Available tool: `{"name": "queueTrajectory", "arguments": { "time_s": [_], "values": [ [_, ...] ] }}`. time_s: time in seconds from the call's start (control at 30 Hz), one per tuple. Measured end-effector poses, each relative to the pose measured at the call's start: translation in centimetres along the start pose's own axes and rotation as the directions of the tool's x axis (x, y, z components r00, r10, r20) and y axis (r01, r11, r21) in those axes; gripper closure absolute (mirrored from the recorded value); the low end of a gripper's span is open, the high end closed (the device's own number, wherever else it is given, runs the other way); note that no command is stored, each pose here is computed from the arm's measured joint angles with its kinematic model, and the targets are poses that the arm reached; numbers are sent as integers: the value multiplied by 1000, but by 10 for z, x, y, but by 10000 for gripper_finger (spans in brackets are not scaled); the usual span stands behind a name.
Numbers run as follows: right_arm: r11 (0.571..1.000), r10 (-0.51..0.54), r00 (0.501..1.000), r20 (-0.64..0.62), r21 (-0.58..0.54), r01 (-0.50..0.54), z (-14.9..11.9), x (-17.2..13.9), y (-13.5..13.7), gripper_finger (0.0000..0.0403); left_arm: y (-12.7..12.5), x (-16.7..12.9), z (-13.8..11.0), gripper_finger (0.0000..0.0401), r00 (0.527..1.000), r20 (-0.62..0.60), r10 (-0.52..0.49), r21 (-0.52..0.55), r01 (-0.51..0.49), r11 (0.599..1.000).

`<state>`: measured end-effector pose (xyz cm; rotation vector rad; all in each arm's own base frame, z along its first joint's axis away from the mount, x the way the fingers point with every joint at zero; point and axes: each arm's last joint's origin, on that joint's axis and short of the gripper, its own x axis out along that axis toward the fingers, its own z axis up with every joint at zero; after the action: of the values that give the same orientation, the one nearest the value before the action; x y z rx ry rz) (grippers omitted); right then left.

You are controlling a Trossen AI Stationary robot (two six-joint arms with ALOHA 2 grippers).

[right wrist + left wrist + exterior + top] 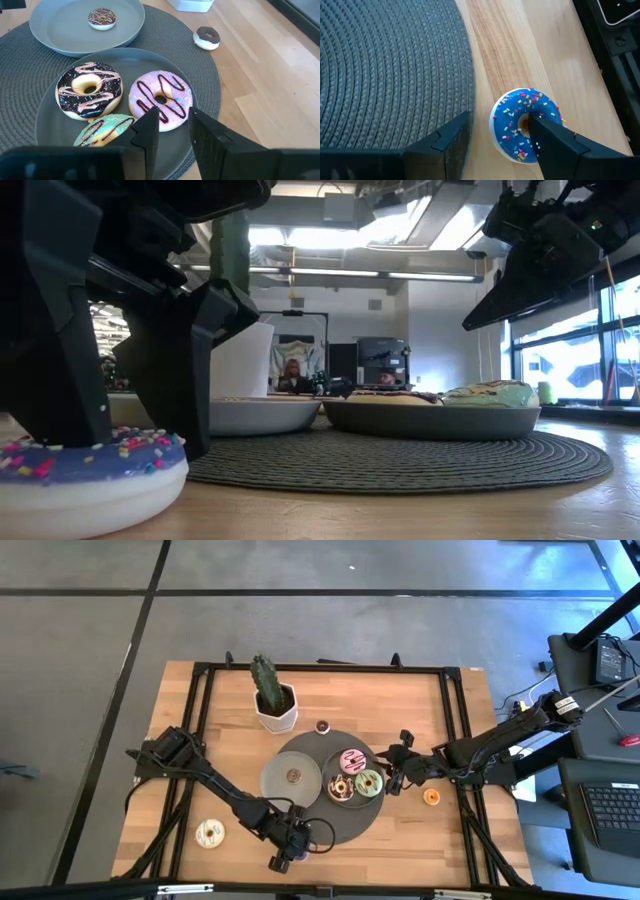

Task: Pick & Place donuts
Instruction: Put the small blue donut on the gray plate

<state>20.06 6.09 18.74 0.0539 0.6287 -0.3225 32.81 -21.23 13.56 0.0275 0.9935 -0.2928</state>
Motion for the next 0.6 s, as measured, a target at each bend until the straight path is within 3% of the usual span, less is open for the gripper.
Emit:
{"name": "queueTrajectory", "arguments": {
  "time_s": [0.27, 0.6],
  "values": [
    [1000, 0, 1000, -2, -5, 0, 0, 0, 0, 295, 1, 0, 0, 218, 1000, 0, -1, -2, 1, 1000],
    [1000, 0, 1000, -2, -6, 0, 0, 0, 0, 295, 2, -4, 3, 285, 1000, 7, -13, -19, 13, 1000]
  ]
}}
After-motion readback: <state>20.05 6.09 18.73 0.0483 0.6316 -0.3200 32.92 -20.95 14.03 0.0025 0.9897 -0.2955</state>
